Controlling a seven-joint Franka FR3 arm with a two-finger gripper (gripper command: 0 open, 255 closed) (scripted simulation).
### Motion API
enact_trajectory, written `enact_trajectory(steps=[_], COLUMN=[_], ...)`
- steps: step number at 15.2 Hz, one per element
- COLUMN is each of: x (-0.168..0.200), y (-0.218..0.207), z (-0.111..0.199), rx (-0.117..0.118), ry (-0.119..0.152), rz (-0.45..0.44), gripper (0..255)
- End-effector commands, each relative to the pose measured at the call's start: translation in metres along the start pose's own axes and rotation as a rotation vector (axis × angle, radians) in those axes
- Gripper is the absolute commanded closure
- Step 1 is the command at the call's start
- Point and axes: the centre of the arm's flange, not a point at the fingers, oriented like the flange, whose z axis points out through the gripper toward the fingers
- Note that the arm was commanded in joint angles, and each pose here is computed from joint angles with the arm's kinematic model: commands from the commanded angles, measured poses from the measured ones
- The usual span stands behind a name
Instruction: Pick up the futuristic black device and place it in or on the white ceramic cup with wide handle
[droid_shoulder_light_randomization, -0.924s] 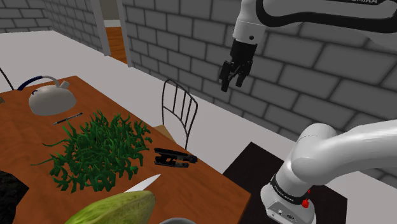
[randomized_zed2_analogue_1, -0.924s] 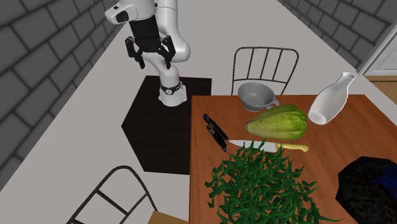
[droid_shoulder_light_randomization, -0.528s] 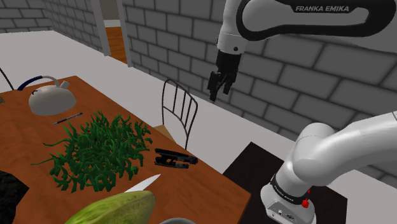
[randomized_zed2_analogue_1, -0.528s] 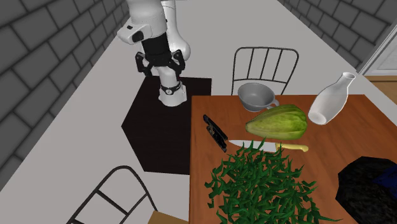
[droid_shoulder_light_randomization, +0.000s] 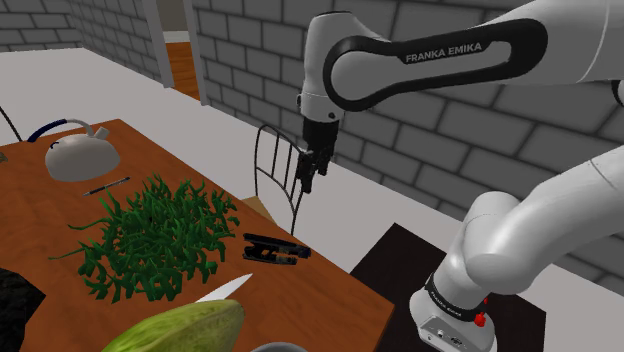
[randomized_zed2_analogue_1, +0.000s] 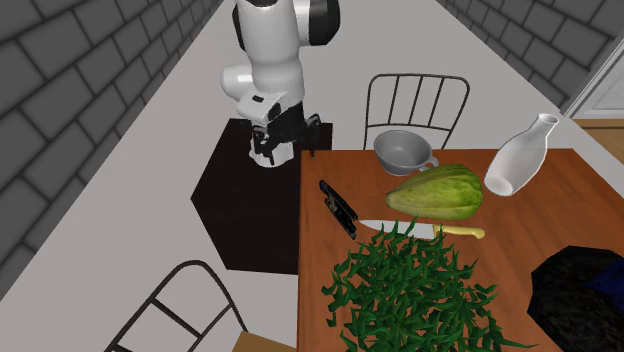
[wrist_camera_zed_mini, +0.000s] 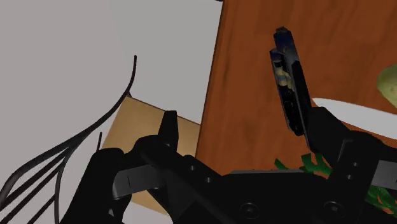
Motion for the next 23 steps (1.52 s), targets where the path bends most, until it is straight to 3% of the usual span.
enact_trajectory(steps=[1, 10, 18, 23], x=[0.014, 0.053, 0.051, 0.051], y=[-0.018, -0.099, -0.101, -0.101], z=[0.018, 0.104, 0.147, 0.147], rx=[-0.001, -0.009, -0.009, -0.009], ry=[-0.013, -0.078, -0.080, -0.080], rz=[-0.061, -0.325, -0.334, -0.334], gripper=[0, 0, 0, 0])
